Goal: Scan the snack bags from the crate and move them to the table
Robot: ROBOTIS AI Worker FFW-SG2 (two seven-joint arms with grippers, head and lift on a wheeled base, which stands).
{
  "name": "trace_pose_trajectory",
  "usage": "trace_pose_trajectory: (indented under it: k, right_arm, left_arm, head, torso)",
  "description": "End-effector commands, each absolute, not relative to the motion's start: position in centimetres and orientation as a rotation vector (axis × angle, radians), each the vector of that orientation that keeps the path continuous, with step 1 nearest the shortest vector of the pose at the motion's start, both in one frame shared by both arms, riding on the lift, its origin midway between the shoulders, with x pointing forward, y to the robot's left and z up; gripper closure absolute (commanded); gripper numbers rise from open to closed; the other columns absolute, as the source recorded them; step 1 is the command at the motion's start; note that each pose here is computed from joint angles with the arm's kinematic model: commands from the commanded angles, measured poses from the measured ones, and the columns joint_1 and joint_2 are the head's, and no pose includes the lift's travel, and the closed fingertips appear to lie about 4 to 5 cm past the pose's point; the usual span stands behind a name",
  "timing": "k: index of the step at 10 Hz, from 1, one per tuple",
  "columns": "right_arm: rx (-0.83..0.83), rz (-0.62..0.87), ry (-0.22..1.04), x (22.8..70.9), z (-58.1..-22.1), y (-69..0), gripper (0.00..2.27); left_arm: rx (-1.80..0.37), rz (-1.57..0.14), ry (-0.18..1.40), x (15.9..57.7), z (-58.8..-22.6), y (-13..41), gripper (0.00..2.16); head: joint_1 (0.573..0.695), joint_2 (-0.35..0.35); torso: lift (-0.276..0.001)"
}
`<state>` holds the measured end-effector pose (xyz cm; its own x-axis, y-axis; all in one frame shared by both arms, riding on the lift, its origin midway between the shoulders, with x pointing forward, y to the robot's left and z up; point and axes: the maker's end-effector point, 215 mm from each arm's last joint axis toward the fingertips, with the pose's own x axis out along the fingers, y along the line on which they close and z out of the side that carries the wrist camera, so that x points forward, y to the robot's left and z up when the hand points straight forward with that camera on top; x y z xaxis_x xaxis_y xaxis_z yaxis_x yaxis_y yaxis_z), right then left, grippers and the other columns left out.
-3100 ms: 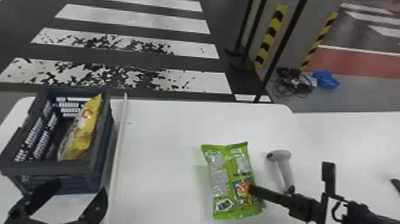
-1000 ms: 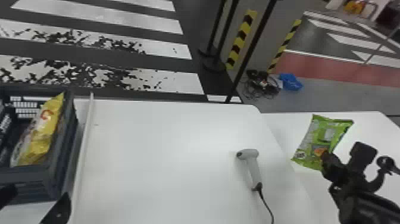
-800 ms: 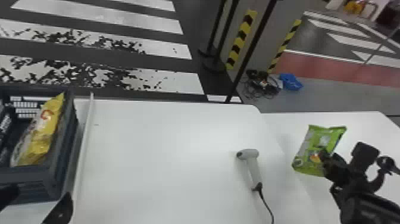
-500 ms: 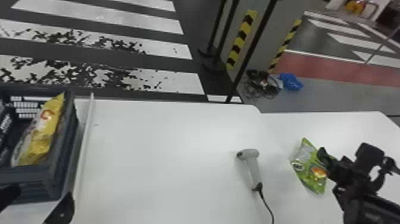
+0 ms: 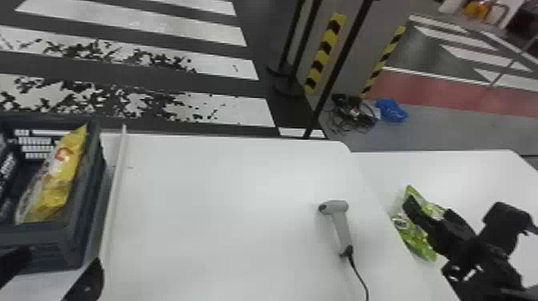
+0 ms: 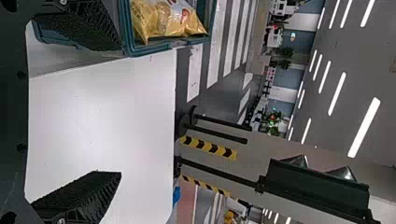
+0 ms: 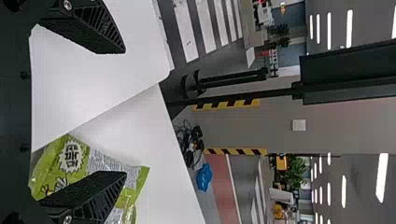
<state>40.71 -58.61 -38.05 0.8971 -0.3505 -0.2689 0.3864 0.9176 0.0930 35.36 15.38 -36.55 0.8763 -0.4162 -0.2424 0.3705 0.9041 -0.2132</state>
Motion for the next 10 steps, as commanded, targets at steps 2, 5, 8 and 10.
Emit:
trace_pose_trajectory:
  k: [2, 5, 8, 10]
  right_arm:
    - [0.164, -0.257, 0.139, 40.2, -33.9, -49.4, 0.08]
    - [0.155, -0.139, 0.093, 40.4, -33.6, -39.8, 0.08]
    - [0.100, -0.044, 0.028, 39.0, -33.6, -30.6, 0.08]
    - [0.098, 0.001, -0.019, 37.3, -32.9, -26.6, 0.08]
  left_arm:
    - [-0.165, -0.413, 0.294, 35.3, -36.9, 15.1, 0.03]
    - [-0.166, -0.414, 0.292, 35.4, -36.8, 15.1, 0.03]
    - [-0.156, -0.406, 0.297, 35.4, -37.2, 15.3, 0.03]
    - [-0.151, -0.403, 0.277, 35.6, -36.6, 15.3, 0.03]
  head:
    - [0.695, -0.350]
    - [0.695, -0.350]
    - [0.695, -0.322]
    - [0.695, -0.230]
  torso:
    - [-0.095]
    - [-0.095]
    - [-0.095]
    - [-0.095]
